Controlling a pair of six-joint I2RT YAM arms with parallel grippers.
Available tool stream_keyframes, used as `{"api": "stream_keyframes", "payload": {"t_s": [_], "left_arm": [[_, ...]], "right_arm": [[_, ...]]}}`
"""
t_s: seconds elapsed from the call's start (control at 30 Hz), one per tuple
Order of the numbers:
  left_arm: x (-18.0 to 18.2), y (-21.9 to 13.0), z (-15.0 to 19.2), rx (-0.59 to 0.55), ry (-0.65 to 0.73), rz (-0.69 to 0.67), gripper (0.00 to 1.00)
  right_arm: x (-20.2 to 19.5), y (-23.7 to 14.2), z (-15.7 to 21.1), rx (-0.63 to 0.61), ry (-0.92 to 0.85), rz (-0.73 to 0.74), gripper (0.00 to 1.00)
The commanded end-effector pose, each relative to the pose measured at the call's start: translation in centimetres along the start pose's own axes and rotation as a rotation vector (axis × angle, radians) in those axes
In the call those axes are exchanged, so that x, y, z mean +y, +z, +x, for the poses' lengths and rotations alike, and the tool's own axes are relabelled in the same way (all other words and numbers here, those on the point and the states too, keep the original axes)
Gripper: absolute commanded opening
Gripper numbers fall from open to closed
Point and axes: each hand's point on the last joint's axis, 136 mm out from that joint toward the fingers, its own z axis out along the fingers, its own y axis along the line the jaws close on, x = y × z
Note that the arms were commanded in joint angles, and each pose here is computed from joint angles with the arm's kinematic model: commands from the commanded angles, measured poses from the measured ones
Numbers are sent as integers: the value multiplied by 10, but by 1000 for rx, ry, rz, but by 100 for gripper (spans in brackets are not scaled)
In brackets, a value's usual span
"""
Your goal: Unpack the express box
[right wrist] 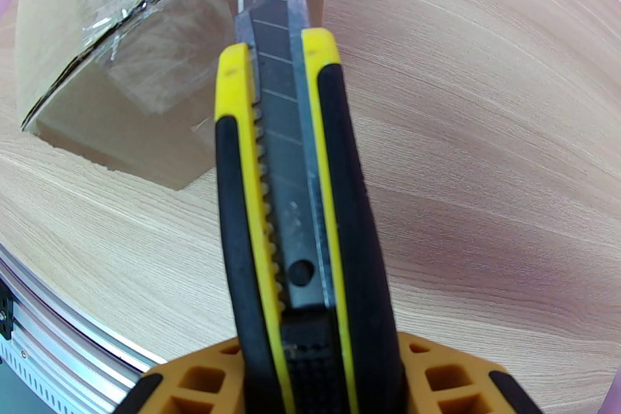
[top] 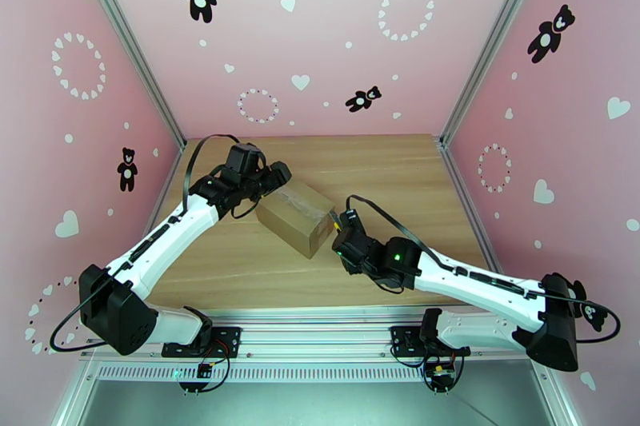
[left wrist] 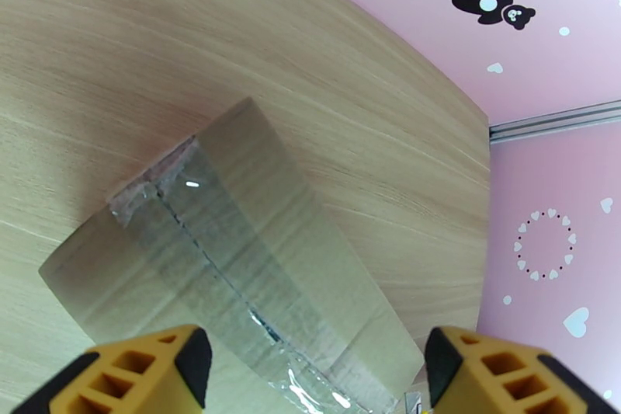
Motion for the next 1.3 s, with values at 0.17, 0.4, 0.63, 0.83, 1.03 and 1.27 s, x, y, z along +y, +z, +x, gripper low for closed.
{"api": "stream_keyframes", "payload": {"t_s": [0.17, 0.4, 0.63, 0.83, 1.03, 1.27], "left_arm": [[-4, -4, -3, -19, -2, 14, 78], [-5, -3, -3, -16, -1, 15, 79], [-5, -3, -2, -13, -2, 14, 78], [-4, -2, -1, -11, -4, 14, 79], [-4, -2, -1, -10, -7, 14, 79], [-4, -1, -1, -9, -8, 16, 79]], "right_arm": [[-3, -6, -6, -10, 9, 28, 0], [-4, -6, -6, -10, 10, 30, 0], [-3, -6, -7, -13, 8, 25, 0], [-2, -8, -9, -22, 6, 20, 0], [0, -7, -10, -20, 0, 20, 0], [2, -6, -11, -17, -16, 26, 0]]}}
